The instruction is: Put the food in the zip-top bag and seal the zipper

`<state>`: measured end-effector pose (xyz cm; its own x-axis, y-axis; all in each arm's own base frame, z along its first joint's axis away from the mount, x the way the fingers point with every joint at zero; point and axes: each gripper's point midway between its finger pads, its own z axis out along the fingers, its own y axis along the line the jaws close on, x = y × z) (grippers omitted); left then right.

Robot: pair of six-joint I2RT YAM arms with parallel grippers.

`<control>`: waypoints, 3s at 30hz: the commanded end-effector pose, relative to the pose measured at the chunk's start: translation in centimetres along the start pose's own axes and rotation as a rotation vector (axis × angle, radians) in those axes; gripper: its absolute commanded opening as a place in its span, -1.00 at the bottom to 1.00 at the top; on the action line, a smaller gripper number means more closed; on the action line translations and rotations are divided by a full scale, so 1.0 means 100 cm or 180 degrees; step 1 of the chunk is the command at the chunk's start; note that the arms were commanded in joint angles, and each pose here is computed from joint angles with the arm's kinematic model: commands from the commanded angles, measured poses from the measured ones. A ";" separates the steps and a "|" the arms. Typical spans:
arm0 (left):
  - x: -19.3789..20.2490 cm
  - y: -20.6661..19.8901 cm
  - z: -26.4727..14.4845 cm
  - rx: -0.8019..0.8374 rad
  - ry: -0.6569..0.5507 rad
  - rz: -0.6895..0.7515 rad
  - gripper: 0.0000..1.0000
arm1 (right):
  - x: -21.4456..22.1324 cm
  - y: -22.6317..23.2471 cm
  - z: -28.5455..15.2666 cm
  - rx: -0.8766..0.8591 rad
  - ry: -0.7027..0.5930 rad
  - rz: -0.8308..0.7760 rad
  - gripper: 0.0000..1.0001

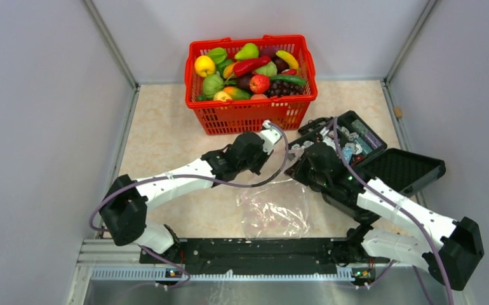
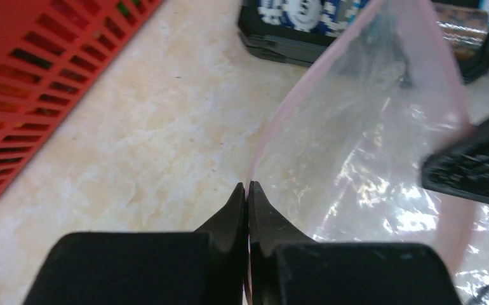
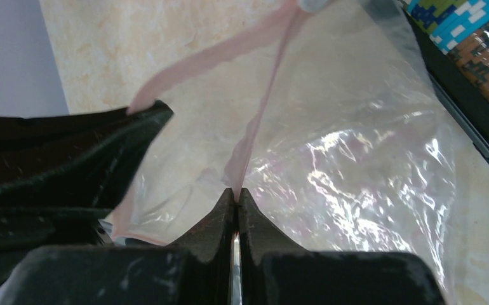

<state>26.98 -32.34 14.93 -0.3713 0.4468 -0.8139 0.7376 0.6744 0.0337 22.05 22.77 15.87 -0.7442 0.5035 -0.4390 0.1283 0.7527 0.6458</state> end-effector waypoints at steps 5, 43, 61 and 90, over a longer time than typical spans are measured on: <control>-0.069 0.057 -0.028 -0.0784 -0.0698 -0.0317 -1.00 | -0.004 -0.006 -0.040 0.0191 0.0144 -0.0266 -1.00; -0.165 0.105 -0.111 -0.0255 -0.1402 -0.0059 0.97 | -0.027 0.047 0.025 -0.0136 0.0106 -0.0077 -1.00; -0.214 0.232 -0.038 0.0094 -0.1275 -0.0380 0.80 | -0.031 0.054 0.031 -0.0214 0.0109 -0.0094 -1.00; -0.190 0.309 0.054 0.0435 -0.1714 0.0321 0.25 | -0.023 0.063 0.036 -0.0328 0.0275 -0.0126 -1.00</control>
<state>58.86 -22.84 26.33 -0.0671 0.1420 -0.9876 0.8328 0.5530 0.0230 25.71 26.84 15.85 -0.8219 0.4216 -0.3831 0.0875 0.7580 0.6464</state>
